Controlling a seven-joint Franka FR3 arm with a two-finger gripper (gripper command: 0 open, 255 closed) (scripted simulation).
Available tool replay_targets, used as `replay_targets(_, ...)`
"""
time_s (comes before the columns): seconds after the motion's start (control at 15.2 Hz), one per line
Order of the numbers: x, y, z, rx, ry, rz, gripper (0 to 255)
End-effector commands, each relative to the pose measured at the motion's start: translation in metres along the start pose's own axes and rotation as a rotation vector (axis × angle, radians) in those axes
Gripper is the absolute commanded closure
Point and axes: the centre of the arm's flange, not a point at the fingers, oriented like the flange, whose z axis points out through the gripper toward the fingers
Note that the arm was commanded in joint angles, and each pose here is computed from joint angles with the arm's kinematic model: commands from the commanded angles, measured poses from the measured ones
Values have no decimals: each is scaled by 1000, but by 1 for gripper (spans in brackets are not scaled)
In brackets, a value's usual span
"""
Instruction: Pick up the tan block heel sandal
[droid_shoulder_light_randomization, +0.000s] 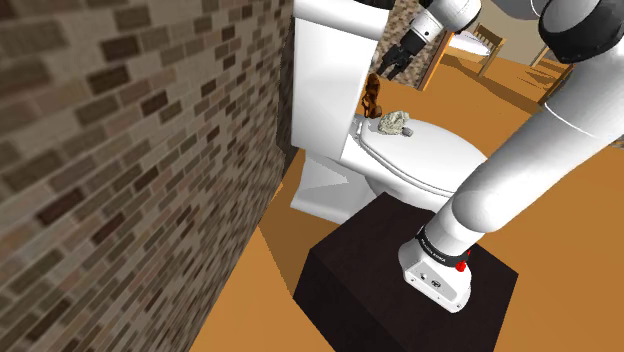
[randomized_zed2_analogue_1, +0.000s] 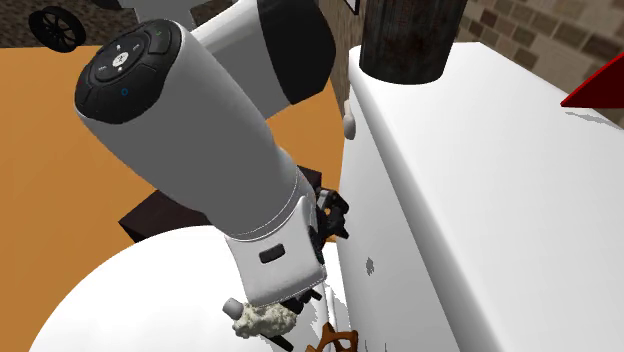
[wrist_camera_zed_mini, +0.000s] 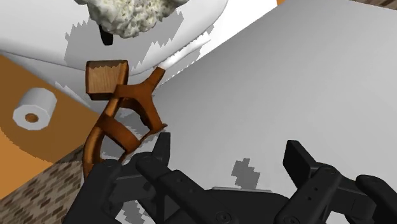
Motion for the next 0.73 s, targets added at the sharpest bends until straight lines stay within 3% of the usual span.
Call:
replay_targets(0.0,13,24,5,29,25,1,0)
replay_targets(0.59,63,138,35,152,125,23,0)
replay_targets(0.66,65,143,36,157,129,24,0)
